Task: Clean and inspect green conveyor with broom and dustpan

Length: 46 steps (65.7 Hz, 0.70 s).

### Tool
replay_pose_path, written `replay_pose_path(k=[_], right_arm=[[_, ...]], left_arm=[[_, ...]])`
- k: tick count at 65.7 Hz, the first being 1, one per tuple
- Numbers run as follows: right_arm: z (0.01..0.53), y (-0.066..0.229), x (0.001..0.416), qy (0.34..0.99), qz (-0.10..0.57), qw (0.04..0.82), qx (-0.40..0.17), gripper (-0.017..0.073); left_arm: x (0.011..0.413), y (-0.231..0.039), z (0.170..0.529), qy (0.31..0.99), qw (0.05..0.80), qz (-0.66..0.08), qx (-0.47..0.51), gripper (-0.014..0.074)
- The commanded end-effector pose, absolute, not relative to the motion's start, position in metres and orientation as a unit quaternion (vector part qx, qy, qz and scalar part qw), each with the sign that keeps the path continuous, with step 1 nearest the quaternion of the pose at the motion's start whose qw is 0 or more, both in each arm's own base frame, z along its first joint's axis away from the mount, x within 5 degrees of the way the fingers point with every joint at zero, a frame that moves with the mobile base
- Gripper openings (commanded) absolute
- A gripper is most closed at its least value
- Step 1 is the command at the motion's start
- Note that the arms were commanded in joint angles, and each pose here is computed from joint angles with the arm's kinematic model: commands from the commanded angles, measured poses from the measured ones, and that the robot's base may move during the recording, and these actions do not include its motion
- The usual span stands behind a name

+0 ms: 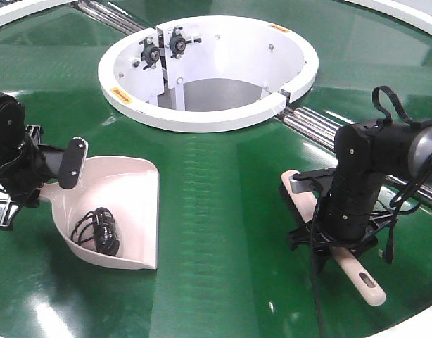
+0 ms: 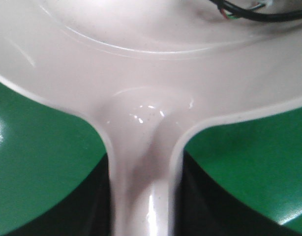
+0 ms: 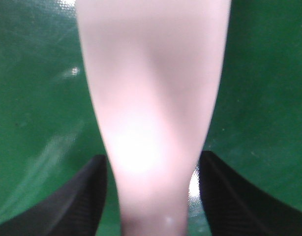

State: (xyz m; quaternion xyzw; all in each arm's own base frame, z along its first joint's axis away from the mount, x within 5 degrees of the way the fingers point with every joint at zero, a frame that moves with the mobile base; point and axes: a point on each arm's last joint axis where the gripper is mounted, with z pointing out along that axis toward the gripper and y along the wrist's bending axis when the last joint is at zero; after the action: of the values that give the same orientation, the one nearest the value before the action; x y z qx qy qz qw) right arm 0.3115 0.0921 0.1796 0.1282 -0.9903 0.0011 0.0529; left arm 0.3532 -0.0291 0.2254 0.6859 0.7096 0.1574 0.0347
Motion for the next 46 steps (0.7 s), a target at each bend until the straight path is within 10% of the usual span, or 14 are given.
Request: replay_pose_path(k=[1,46], right_arm=[[0.198,0.092,0.314,-0.991,-0.004,0.019,0.134,0.0457],[0.227,0.09,0.309,-0.99,-0.011,-0.039,0.134,0.0461]], left_arm=[[0.348,-0.032,0.246,0.703,0.045,0.165,0.69,0.0233],[0.327,-0.04,0.283,0.73,0.122,0.132,0.66,0.0489]])
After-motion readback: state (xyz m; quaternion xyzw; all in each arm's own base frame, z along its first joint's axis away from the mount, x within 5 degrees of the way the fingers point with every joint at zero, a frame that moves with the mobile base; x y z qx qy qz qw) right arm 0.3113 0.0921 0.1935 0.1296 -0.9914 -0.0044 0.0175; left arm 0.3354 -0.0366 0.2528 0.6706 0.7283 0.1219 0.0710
